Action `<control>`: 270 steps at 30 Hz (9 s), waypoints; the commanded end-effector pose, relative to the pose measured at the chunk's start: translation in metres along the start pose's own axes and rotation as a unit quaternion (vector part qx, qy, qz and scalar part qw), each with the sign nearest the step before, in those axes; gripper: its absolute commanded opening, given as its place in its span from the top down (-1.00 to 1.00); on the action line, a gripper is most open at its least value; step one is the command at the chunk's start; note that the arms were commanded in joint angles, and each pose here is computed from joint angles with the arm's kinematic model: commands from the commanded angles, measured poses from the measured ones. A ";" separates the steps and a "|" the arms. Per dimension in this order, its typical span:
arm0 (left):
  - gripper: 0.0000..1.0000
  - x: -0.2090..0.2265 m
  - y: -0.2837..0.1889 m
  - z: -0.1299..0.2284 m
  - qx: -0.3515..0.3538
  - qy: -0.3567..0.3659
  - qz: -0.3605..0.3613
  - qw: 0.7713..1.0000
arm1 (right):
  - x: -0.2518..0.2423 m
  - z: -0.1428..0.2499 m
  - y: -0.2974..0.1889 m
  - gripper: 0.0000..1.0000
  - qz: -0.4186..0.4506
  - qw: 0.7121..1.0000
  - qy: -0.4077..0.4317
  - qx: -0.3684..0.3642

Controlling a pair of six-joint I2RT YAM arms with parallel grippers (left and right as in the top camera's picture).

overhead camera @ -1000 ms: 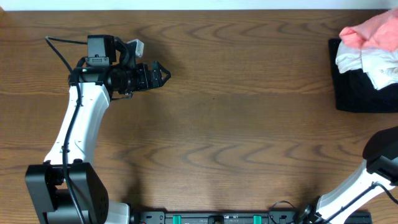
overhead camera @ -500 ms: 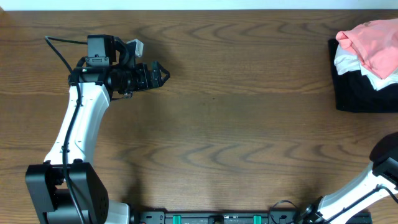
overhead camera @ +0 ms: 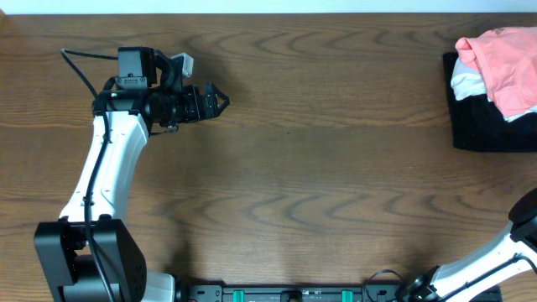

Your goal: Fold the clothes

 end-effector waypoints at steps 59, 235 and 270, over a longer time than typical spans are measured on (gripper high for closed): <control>-0.96 -0.060 -0.116 -0.008 -0.160 0.090 -0.005 0.983 | 0.254 0.153 -0.137 -0.98 -0.221 0.855 -0.460 -0.098; -0.96 0.069 -0.080 0.142 -0.455 0.179 -0.103 0.866 | 0.031 0.320 -0.005 -0.99 -0.200 0.787 -0.398 -0.427; -0.96 0.069 -0.080 0.142 -0.455 0.179 -0.103 0.866 | 0.031 0.321 -0.005 -0.98 -0.199 0.787 -0.398 -0.426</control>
Point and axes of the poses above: each gripper's point midway between its finger pads, its own y axis out along the fingers, its own x axis along the line the jaws close on, z = x × y, the point moved 2 cm from there along -y, back along the fingers, and after that the axes turned 6 degrees about -y, right-handed, at the moved point
